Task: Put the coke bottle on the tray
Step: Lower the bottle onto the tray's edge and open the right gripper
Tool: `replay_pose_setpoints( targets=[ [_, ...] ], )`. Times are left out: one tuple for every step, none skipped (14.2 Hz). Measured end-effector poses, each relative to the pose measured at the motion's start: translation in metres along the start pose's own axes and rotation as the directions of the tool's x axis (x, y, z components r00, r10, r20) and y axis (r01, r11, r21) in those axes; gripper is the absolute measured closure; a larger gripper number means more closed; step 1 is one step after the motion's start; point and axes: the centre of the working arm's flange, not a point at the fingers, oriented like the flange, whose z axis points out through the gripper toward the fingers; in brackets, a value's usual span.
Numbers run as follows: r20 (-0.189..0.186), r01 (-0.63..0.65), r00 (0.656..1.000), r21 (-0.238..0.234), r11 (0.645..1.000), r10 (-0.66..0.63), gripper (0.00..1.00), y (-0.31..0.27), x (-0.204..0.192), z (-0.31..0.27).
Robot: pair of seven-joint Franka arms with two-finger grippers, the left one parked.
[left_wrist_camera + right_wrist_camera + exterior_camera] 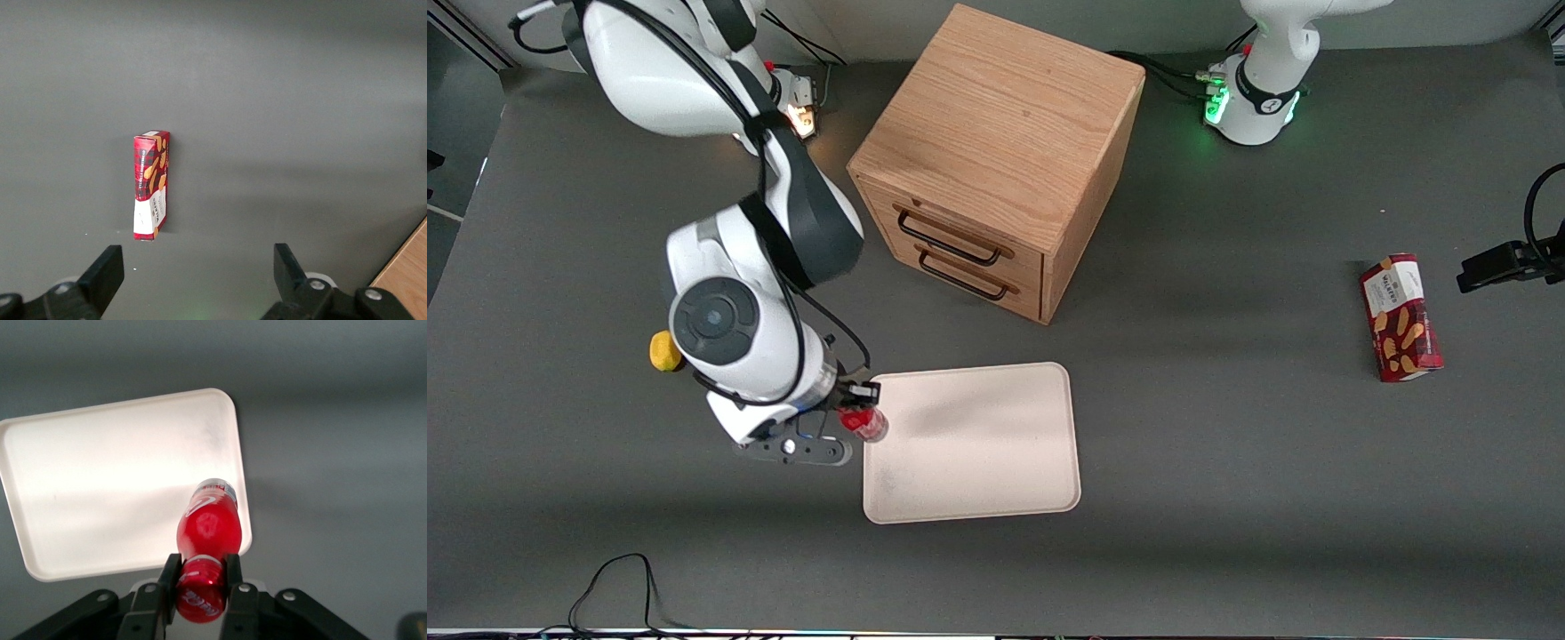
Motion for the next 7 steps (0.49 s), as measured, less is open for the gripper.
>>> replay_pose_setpoints(
  targets=[
    [-0.011, -0.006, 1.000, 0.014, 1.000, 0.007, 0.69, -0.006, 0.004, 0.011],
    [-0.025, -0.017, 1.000, 0.030, 0.999, 0.017, 0.69, -0.013, 0.006, 0.020],
    [-0.037, -0.022, 0.999, 0.044, 0.999, 0.023, 0.69, -0.018, 0.008, 0.026],
    [-0.045, -0.024, 0.999, 0.052, 0.998, 0.026, 0.69, -0.021, 0.010, 0.032],
    [-0.050, -0.025, 0.998, 0.056, 0.998, 0.028, 0.69, -0.022, 0.012, 0.036],
    [-0.054, -0.028, 0.998, 0.058, 0.998, 0.031, 0.69, -0.020, 0.015, 0.039],
    [-0.057, -0.035, 0.998, 0.060, 0.998, 0.039, 0.69, -0.016, 0.018, 0.040]
  ],
)
